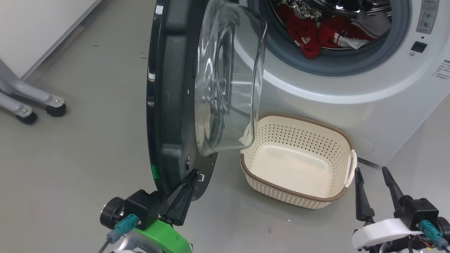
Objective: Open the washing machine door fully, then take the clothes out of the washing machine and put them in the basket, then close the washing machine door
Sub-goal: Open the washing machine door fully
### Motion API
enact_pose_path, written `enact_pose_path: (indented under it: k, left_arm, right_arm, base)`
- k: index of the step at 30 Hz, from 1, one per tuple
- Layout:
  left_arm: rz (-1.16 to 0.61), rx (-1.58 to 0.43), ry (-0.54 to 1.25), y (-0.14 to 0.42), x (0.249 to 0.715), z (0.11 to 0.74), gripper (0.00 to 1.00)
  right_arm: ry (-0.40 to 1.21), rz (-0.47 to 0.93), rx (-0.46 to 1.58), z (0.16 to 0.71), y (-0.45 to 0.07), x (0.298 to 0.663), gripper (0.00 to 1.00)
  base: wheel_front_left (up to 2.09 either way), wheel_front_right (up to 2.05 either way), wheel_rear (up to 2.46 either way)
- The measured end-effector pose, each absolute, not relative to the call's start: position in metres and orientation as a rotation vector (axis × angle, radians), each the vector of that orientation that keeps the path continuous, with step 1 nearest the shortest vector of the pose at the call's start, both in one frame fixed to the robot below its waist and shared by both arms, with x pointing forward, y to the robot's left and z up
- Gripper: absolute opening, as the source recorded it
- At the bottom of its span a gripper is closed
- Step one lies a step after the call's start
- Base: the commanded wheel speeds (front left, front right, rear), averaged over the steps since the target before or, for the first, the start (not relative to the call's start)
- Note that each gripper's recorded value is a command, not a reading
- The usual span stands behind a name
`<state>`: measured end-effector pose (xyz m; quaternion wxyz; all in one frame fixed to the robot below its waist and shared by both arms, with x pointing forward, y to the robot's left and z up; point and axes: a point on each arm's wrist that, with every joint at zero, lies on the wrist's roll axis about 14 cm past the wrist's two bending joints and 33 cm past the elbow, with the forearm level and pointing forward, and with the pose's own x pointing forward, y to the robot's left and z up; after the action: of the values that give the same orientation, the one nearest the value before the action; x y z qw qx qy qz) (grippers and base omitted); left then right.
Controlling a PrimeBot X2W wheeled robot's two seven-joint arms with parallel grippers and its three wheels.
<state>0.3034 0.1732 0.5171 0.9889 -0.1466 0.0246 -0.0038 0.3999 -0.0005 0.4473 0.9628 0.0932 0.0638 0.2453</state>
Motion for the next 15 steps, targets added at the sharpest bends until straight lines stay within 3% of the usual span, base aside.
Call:
enact_pose_path:
  k: [15]
  left_arm:
    - [0.181,-0.244,0.086,0.225,0.291,0.499,0.0]
  right_arm:
    - [0.143,0.534,0.181,0.442,0.008,0.396,1.0]
  base:
    - [0.0,0.0,0.0]
